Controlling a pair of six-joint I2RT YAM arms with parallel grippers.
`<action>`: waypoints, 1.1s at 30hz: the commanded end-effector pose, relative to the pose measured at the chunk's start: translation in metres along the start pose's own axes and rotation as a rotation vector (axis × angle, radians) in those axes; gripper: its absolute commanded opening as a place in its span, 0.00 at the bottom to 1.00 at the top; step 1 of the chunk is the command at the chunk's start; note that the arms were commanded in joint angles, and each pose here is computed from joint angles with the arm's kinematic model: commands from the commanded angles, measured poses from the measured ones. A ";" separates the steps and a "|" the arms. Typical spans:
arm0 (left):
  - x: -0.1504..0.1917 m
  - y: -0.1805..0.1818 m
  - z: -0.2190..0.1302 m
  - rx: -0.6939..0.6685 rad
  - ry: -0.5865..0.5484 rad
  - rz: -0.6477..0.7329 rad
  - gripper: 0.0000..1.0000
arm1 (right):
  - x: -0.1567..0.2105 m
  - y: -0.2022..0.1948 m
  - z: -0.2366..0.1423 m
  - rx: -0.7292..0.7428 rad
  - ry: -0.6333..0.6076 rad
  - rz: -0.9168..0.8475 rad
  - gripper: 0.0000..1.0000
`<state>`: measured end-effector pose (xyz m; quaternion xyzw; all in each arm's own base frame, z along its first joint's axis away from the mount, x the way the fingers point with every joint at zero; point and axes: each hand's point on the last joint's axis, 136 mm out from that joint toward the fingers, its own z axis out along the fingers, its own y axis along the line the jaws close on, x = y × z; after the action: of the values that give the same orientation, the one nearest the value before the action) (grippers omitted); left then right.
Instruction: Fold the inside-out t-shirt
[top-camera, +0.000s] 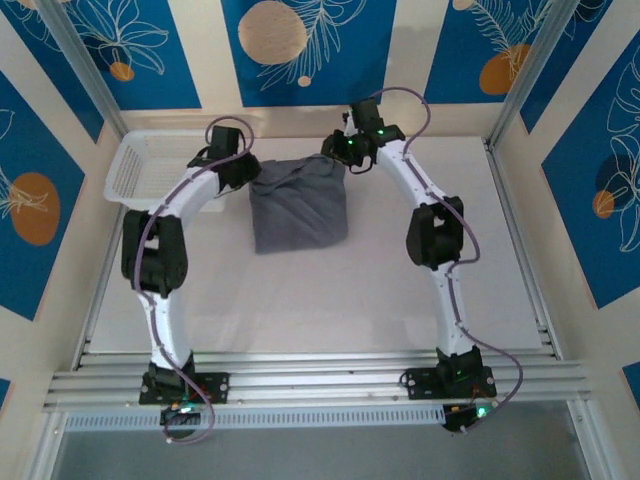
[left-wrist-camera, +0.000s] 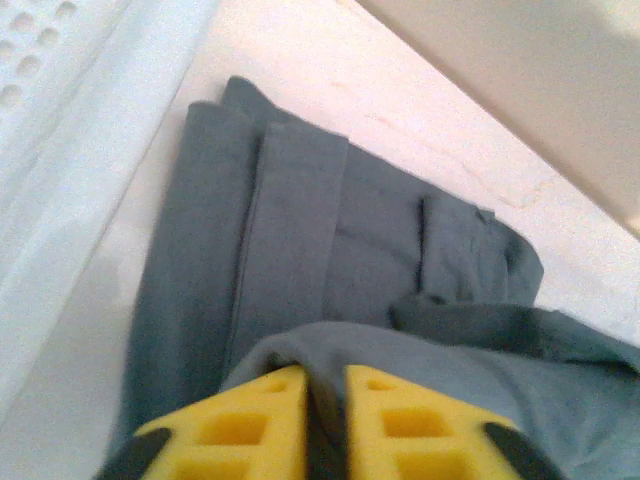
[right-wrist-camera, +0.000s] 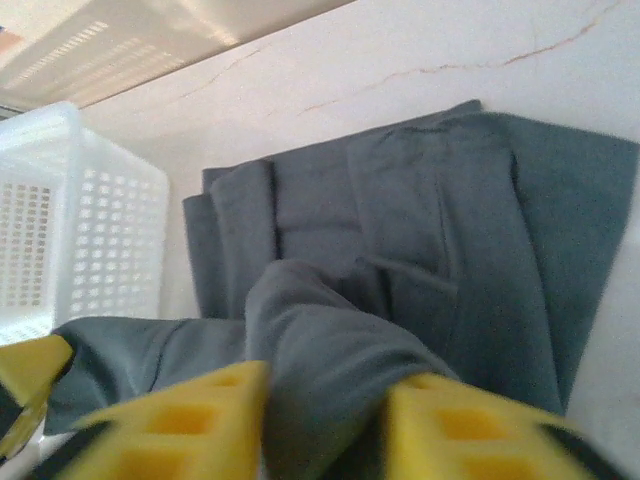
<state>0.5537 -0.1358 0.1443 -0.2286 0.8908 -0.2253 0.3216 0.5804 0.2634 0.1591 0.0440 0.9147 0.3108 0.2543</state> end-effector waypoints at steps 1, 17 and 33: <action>-0.035 -0.011 0.009 0.055 -0.057 0.020 0.39 | -0.007 0.003 -0.002 -0.049 0.034 -0.053 0.82; 0.120 0.026 -0.099 0.015 0.129 0.249 0.56 | 0.149 -0.052 -0.063 0.068 0.155 0.048 0.81; 0.172 0.074 -0.016 -0.149 0.278 0.193 0.52 | 0.179 -0.066 -0.020 0.140 0.246 0.091 0.17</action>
<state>0.3872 -0.1577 0.0311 -0.1188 0.9661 -0.1273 0.1906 0.4169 0.2396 0.0410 0.0596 0.9600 0.2512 0.1087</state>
